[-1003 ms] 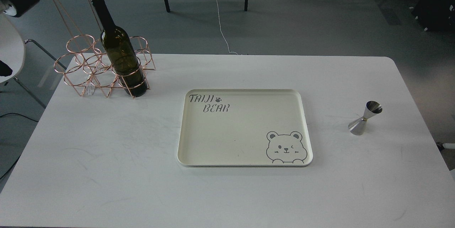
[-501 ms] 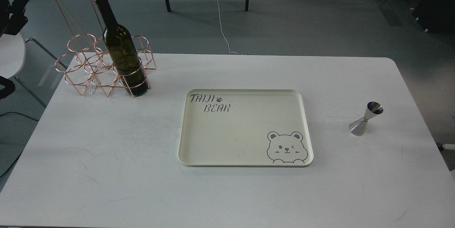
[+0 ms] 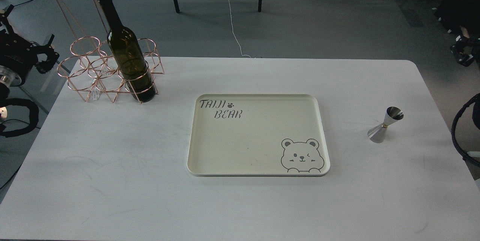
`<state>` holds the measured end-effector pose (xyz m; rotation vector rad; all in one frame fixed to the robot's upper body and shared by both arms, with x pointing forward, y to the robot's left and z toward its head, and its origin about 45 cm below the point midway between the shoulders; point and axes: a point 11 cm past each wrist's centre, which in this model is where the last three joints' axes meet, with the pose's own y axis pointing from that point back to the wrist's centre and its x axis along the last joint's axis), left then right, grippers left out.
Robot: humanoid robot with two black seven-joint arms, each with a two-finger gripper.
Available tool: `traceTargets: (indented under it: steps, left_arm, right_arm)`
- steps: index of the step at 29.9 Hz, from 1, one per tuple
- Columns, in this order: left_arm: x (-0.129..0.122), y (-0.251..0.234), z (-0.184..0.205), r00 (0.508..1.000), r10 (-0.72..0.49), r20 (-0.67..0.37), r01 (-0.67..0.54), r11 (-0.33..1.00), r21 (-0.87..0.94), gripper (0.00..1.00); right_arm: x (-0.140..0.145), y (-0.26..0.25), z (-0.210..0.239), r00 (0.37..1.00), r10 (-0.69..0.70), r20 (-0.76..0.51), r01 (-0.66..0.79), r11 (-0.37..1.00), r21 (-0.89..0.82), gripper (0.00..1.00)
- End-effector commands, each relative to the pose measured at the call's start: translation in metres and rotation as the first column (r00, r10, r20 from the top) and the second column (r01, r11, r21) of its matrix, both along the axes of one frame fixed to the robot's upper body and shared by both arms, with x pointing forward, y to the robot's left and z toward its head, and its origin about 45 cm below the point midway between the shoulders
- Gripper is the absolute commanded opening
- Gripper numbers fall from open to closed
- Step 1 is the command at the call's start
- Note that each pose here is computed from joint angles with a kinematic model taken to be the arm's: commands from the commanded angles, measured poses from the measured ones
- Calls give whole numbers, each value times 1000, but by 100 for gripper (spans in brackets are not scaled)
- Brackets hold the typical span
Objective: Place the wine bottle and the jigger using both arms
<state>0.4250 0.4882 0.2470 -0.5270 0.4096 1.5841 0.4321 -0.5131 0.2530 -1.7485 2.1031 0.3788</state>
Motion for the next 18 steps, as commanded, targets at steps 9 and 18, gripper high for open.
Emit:
traceTargets:
  steps: [9,18]
  left_arm:
    - [0,-19,-22,1000,8,20,-6,992,-126,98]
    - [-2,-15,-19,1000,5,18,-4,994,-107,98]
  right_arm:
    - [-17,-3,-44,999,-22,-31,25,996,84,99]
    - [-18,0,-50,999,-16,-44,20,997,80,99]
